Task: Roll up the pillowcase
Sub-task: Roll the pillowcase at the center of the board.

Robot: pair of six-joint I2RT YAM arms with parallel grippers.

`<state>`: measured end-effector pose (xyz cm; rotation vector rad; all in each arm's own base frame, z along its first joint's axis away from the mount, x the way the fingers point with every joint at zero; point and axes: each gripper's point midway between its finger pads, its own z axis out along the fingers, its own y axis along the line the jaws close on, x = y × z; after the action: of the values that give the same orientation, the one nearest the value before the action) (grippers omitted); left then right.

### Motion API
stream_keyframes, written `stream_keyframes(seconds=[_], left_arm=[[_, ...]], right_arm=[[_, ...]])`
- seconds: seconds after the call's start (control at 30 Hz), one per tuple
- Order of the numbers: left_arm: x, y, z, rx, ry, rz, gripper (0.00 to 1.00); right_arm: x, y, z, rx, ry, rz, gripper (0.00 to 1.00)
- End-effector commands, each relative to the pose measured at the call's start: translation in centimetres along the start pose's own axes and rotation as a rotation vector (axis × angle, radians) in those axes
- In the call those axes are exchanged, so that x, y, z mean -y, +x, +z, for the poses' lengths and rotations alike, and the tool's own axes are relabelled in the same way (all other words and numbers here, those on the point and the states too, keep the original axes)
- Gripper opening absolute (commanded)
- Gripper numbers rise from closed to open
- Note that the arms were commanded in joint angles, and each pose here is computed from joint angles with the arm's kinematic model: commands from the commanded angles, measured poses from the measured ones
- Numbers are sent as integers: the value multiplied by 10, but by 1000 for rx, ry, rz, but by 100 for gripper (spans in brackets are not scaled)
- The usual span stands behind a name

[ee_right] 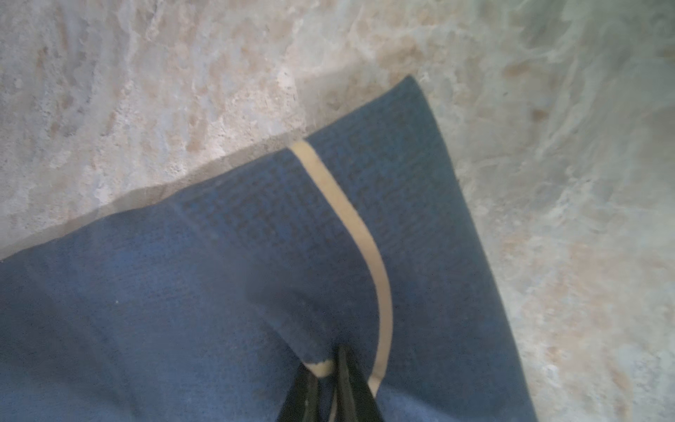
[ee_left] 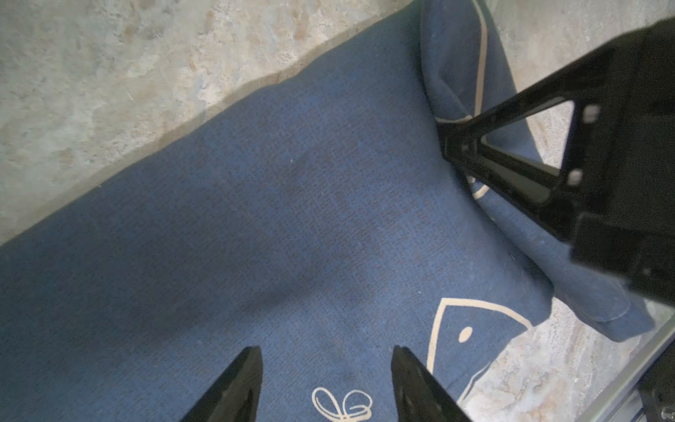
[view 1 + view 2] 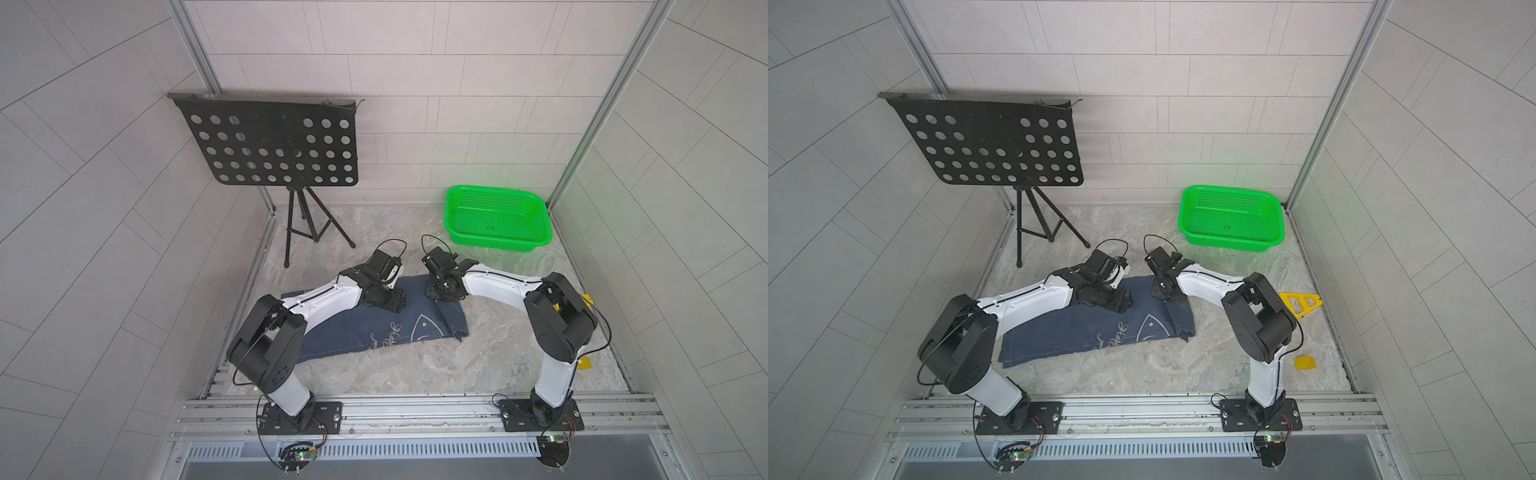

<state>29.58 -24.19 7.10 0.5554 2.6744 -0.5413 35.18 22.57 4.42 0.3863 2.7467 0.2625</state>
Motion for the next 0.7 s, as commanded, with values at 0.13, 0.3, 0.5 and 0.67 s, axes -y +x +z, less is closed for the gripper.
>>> stream_keyframes(seconds=[0.13,0.3,0.5,0.67], left_arm=[[-11,10,6,-23,-66,46,62],[-3,10,8,-20,-52,66,61],[-4,15,12,-45,-66,82,61],[-3,17,13,-60,-73,92,61]], right_arm=[[4,-17,-18,65,-27,73,16],[1,-26,-19,90,-48,100,16],[-7,-28,-8,84,-66,102,17],[-8,-18,11,40,-67,96,21]])
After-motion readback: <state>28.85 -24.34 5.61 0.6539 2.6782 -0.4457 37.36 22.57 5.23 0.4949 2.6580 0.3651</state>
